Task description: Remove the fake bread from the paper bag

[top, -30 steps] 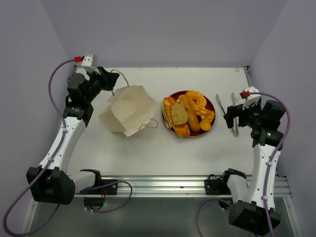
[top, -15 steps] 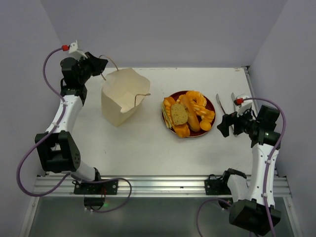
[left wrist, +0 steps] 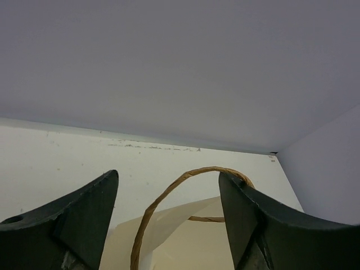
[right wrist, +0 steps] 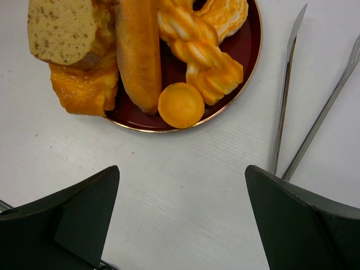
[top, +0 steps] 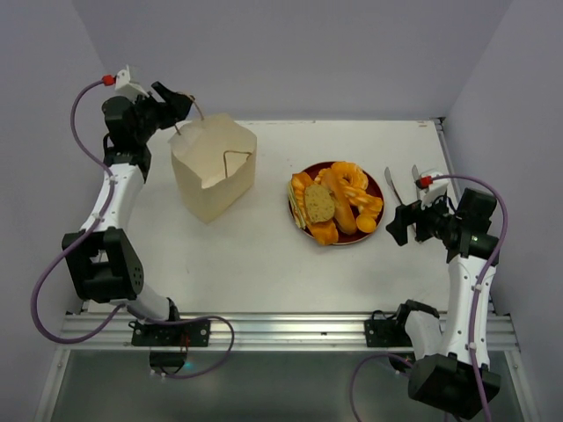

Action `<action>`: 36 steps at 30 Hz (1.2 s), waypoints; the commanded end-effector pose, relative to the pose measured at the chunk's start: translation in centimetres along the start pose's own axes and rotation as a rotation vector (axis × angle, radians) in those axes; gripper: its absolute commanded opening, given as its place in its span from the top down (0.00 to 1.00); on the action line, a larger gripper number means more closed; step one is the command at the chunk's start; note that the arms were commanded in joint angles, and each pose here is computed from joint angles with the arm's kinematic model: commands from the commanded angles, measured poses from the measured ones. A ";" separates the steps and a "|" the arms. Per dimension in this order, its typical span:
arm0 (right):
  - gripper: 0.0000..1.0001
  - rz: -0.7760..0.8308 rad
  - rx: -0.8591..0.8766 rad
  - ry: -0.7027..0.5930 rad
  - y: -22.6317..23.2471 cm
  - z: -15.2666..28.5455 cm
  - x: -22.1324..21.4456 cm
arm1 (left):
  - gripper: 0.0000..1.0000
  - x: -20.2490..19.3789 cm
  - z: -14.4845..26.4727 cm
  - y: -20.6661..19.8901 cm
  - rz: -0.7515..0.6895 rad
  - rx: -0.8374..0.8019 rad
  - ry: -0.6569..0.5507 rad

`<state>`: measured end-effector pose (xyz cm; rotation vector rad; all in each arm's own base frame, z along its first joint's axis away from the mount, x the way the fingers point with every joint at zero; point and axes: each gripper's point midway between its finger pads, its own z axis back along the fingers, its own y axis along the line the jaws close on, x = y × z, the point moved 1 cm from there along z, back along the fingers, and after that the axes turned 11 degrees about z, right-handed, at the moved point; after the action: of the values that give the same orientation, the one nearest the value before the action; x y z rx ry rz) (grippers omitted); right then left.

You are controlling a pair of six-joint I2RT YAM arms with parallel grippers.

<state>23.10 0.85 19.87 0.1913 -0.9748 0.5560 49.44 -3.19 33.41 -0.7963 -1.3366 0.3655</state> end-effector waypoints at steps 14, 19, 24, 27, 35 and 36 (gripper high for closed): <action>0.01 -0.003 0.003 -0.017 0.3 0.3 0.3 | 0.01 2.0 4.2 1.5 -0.037 0.233 -0.061; 0.01 -0.007 0.002 -0.016 0.3 0.2 0.3 | 0.01 1.7 5.2 2.5 -0.046 0.316 -0.039; 0.01 -0.008 -0.006 -0.012 0.1 0.2 0.2 | 0.01 2.3 6.5 1.4 -0.071 0.307 -0.057; 0.01 -0.012 -0.022 -0.010 -0.1 0.5 0.4 | 0.01 2.6 7.4 -0.8 -0.124 0.218 -0.063; 0.01 -0.052 -0.157 0.025 -1.9 1.6 0.7 | 0.00 1.2 12.7 -8.1 -0.173 -0.065 -0.054; 0.01 -0.049 -0.179 0.025 -2.2 1.8 0.7 | 0.01 0.2 13.3 -7.9 -0.174 -0.073 -0.033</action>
<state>22.94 -0.15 19.75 0.1392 -0.9481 0.4778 37.91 -2.69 38.03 -0.6491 -1.4069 0.3241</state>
